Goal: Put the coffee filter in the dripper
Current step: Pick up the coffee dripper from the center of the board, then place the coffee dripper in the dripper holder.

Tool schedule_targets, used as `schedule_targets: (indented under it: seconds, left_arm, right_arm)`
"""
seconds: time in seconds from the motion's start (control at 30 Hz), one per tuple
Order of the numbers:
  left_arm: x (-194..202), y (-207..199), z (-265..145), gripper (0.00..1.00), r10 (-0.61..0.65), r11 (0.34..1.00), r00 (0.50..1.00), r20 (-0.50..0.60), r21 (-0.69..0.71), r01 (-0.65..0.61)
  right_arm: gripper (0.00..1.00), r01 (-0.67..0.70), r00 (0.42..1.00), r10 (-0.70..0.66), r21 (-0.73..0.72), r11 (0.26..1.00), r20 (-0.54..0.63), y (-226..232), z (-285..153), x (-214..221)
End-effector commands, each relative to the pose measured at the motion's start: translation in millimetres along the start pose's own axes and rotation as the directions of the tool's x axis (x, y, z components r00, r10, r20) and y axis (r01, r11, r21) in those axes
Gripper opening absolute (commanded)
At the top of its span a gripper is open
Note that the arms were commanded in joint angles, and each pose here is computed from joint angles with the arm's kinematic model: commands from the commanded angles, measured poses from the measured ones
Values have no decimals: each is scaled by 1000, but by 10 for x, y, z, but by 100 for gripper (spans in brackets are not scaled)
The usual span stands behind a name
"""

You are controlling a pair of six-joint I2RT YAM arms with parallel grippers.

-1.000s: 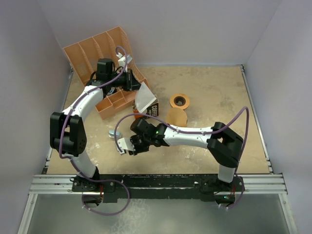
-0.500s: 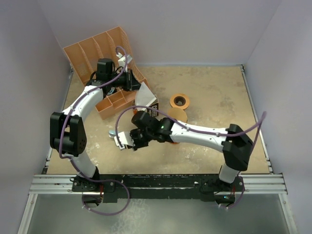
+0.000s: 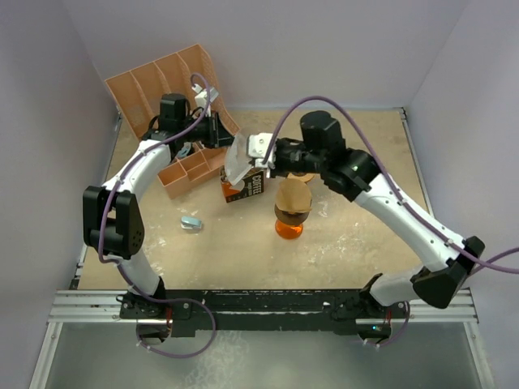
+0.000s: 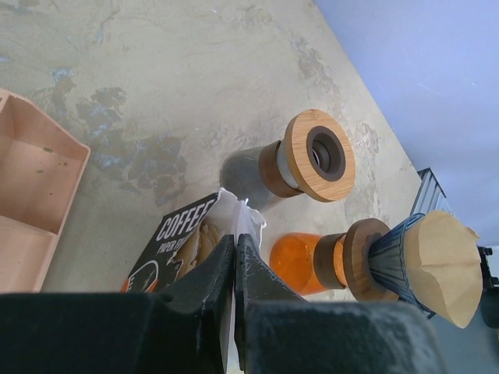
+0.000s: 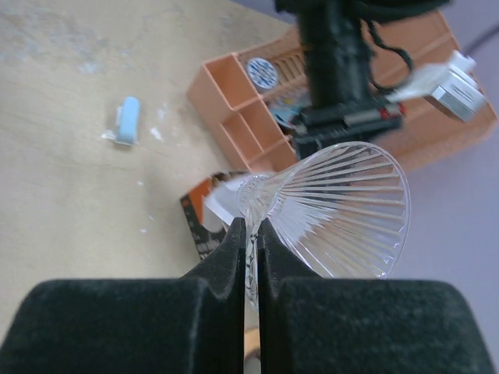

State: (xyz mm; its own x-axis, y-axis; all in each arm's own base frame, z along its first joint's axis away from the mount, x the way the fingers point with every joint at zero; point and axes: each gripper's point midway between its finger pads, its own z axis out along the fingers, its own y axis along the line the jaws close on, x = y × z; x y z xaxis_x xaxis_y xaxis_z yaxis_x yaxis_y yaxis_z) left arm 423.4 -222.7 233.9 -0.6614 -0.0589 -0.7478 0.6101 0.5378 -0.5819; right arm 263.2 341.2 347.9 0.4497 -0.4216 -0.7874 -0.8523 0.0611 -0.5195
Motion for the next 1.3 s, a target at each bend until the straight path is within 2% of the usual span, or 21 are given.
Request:
schedule_targets:
  seconds: [0.0,0.2,0.47,0.73,1.27]
  left_arm:
    - [-195,-45,-44,0,30,999,999,39,19,-31]
    - [-190,-58,-48,0,31,999,999,39,26,-32]
    - [-184,-76,-55,0,36,999,998,46,33,-38]
    - [-110,-12,-34,0,36,999,999,31,27,-37]
    - [-26,89,14,0,24,1000,1000,3,12,-24]
  right_arm:
    - [0,-6,998,14,158,987,-54,-412,-424,100]
    - [0,-8,963,81,273,962,-258,-706,-719,761]
    - [0,-18,895,135,269,963,-425,-793,-913,1444]
    - [0,-69,859,159,198,978,-486,-606,-813,1837]
    - [0,-116,860,153,105,988,-487,-398,-697,1956]
